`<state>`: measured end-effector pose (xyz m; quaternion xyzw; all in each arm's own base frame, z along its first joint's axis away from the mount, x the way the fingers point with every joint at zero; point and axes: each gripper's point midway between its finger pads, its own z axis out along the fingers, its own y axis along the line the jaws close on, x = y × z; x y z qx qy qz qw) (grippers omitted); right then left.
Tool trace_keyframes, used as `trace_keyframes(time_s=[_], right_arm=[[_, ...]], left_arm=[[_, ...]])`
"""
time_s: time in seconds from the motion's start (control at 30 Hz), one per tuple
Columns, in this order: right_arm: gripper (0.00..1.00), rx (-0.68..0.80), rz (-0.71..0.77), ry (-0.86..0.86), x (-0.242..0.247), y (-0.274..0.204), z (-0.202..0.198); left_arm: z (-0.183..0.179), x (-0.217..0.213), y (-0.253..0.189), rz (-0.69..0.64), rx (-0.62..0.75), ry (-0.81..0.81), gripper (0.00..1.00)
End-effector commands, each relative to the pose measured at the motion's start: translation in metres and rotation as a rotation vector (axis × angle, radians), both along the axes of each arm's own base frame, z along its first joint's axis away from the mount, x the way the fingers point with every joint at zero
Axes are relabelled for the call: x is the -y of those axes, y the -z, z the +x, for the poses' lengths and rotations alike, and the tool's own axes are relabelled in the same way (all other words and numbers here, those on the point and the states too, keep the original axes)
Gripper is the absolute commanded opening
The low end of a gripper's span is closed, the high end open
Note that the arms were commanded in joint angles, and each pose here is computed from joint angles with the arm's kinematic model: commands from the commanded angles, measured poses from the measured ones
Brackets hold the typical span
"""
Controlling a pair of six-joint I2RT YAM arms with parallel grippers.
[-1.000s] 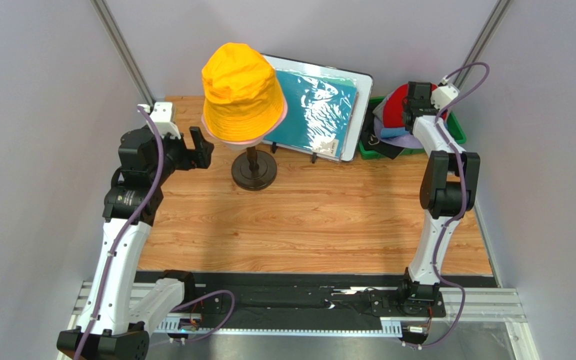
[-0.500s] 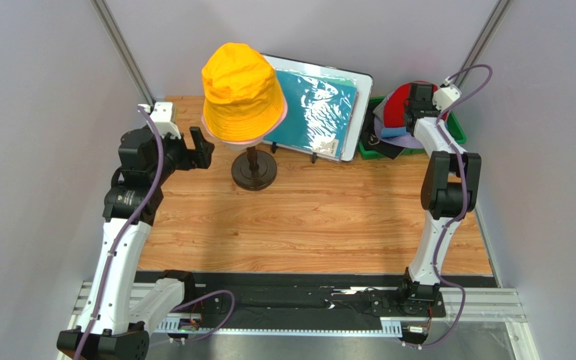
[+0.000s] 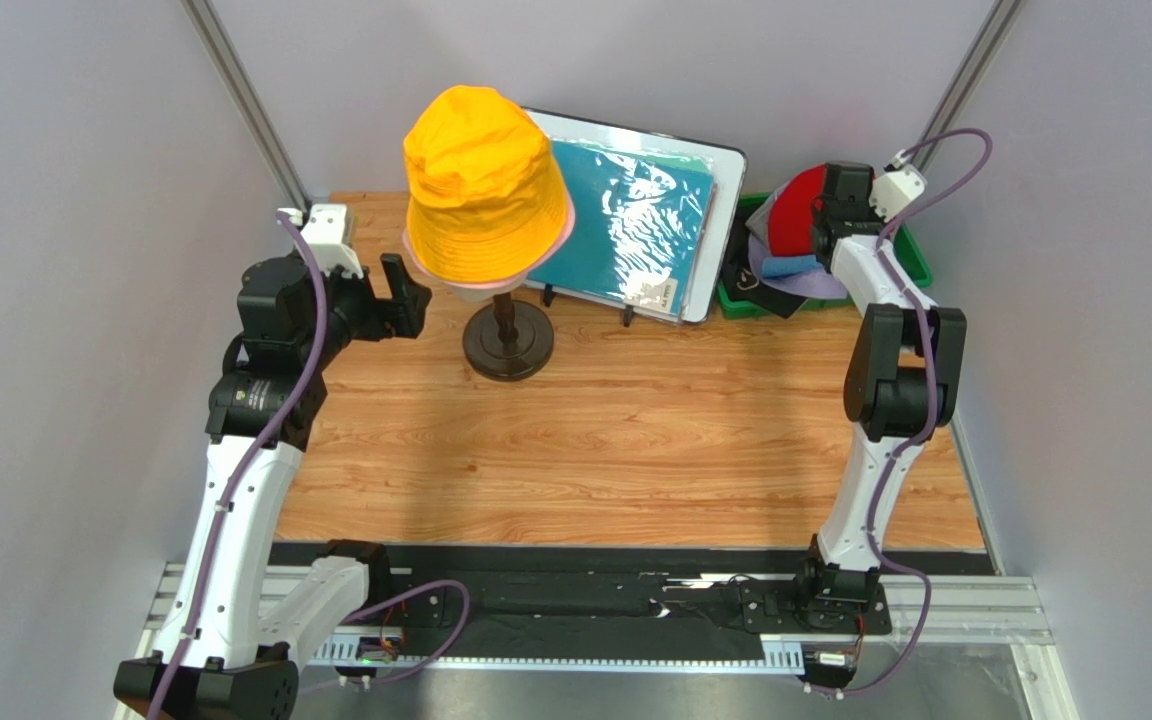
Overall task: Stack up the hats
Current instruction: Pick up the hat from the bin.
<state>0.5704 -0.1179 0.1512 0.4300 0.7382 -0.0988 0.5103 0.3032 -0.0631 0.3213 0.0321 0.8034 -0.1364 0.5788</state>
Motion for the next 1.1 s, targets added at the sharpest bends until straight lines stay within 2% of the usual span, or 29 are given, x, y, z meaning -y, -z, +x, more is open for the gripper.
trace_keyframes(time_s=[0.0,0.17,0.53,0.73,0.83,0.93,1.07], right_arm=[[0.0,0.139,-0.028,0.017,0.005,-0.061,-0.003],[0.0,0.192,-0.036,-0.038,-0.008,-0.086,-0.013],[0.0,0.409,-0.079,-0.161,-0.043,-0.21,-0.071],[0.0,0.462,-0.092,-0.364,-0.082,-0.254,-0.109],[0.0,0.478,-0.088,-0.537,-0.125,-0.275,-0.132],[0.0,0.485,-0.057,-0.716,-0.165,-0.287,-0.157],[0.0,0.489,-0.045,-0.88,-0.215,-0.29,-0.193]], left_arm=[[0.002,0.002,-0.013,-0.026,0.032,0.007,0.97],[0.002,0.003,-0.013,-0.029,0.032,0.011,0.97],[-0.003,0.006,-0.018,-0.043,0.05,0.022,0.96],[-0.011,0.025,-0.03,-0.102,0.089,0.122,0.94],[-0.016,0.042,-0.038,-0.146,0.104,0.206,0.89],[-0.027,0.067,-0.051,-0.141,0.124,0.28,0.89],[-0.058,0.117,-0.065,-0.237,0.109,0.443,0.89]])
